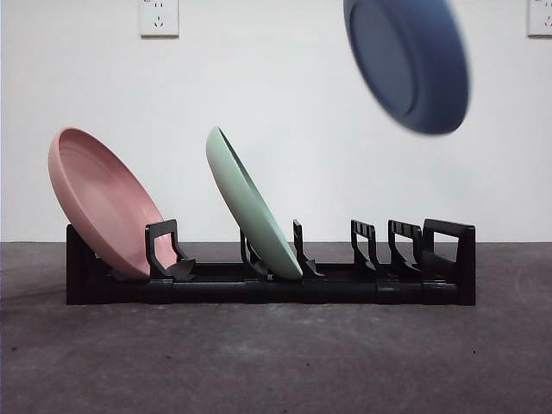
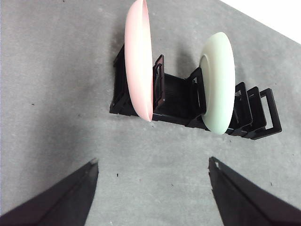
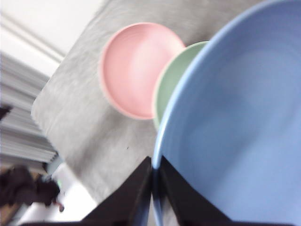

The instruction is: Place the plate

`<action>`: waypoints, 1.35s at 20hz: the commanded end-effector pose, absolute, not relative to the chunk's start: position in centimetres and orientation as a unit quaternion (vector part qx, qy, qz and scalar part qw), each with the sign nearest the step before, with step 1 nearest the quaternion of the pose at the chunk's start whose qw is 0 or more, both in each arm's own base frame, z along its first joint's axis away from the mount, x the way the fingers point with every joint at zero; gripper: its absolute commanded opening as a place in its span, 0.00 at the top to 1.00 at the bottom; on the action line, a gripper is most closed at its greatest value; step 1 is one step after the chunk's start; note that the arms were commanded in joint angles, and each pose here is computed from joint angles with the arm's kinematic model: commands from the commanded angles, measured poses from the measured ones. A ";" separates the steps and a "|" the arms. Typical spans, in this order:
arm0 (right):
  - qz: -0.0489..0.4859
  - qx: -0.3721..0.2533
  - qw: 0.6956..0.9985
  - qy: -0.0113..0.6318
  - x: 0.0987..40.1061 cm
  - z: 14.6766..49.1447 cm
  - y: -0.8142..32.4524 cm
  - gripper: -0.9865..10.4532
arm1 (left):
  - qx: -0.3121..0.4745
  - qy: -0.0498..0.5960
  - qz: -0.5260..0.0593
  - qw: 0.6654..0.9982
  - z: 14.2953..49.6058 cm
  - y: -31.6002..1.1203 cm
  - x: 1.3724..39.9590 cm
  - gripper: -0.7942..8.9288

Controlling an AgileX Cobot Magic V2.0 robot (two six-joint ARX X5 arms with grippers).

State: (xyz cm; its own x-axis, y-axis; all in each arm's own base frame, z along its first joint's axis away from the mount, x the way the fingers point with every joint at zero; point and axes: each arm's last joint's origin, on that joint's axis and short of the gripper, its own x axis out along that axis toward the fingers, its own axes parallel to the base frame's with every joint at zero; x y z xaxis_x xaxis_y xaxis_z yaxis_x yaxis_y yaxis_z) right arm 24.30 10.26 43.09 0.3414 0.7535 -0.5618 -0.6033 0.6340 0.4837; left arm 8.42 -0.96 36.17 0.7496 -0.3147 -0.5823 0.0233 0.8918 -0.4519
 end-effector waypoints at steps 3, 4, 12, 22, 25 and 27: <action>0.460 0.051 0.837 0.293 19.6 45.0 9.3 0.90 | -0.206 0.329 -0.100 0.916 36.8 -1.0 8.4 0.53; 0.464 0.047 0.843 0.270 18.5 45.0 8.9 0.90 | -0.206 0.329 -0.100 0.916 36.8 -1.0 8.4 0.53; 0.458 0.019 0.877 0.142 10.8 39.4 6.1 0.90 | -0.206 0.329 -0.100 0.916 36.8 -1.0 8.4 0.53; 0.463 -0.111 0.849 0.229 6.4 31.2 5.7 0.90 | -0.206 0.329 -0.100 0.916 36.8 -1.0 8.4 0.53; 0.466 -0.181 0.832 0.238 6.3 30.6 6.3 0.90 | -0.200 0.328 -0.101 0.918 36.8 -1.0 8.4 0.53; 0.473 -0.215 0.817 0.250 6.5 30.3 7.1 0.90 | -0.198 0.328 -0.099 0.918 36.8 -0.9 8.4 0.53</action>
State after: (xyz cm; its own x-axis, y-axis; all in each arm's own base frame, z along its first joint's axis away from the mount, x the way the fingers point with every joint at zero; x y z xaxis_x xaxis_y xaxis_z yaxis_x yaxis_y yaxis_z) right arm 6.41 6.97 29.85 0.4246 0.6573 -0.6226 -0.8694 0.4879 -0.0778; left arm 8.42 -0.95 36.17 0.7498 -0.3139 -0.5824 0.0306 0.8958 -0.4434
